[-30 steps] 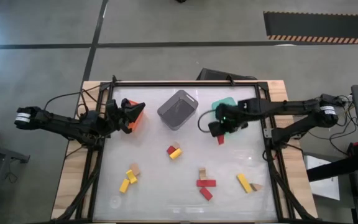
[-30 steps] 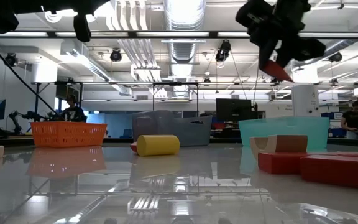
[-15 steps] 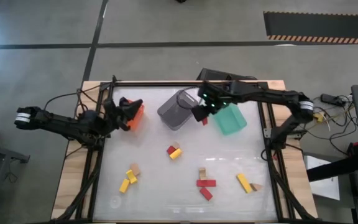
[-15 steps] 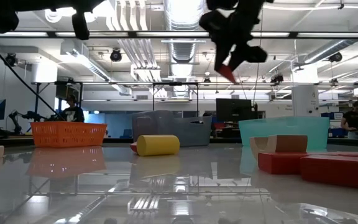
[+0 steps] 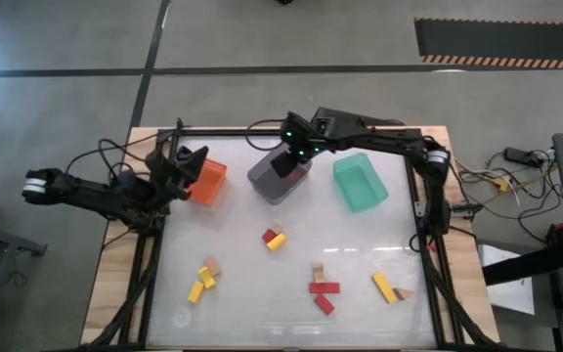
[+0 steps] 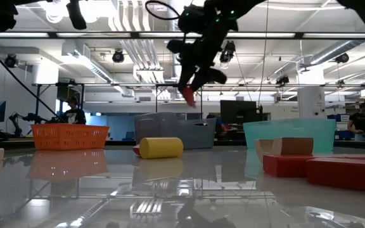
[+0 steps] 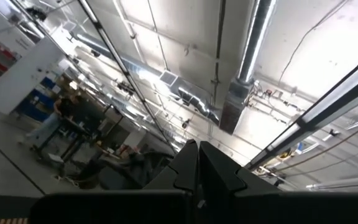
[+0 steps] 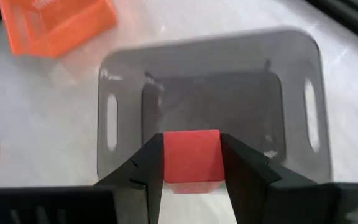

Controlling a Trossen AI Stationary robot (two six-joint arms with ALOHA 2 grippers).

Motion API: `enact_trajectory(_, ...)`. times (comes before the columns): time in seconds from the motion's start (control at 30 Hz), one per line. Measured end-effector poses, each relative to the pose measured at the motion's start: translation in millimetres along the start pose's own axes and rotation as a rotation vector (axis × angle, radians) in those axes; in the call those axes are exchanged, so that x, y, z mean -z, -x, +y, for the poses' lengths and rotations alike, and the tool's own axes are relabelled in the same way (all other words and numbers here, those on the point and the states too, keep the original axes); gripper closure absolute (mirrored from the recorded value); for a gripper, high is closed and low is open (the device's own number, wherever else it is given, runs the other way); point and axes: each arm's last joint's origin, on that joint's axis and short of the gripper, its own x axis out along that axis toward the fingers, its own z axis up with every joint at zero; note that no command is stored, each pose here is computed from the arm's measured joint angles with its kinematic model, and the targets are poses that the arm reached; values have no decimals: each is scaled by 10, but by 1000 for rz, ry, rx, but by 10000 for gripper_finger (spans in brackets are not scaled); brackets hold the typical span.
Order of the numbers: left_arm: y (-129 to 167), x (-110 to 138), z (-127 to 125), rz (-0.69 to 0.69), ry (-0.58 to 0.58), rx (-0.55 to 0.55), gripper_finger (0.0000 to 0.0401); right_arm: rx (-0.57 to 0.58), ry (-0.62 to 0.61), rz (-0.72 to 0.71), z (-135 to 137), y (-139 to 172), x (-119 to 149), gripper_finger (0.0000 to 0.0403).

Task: Sort & place blocks by color
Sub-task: Put the red block into the orange bin

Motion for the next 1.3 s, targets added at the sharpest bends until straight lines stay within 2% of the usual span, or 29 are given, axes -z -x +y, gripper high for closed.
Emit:
enact_trajectory(0.4,27,-81,4,-39,-13,-36,401,15,54,19,-1,-558,-186,282)
enact_trajectory(0.6,27,-81,4,-39,-23,-37,401,50,76,96,-16,-777,-192,279)
enact_trajectory(1.3,19,-35,30,-35,-40,-92,401,68,78,162,-70,-901,-99,274)
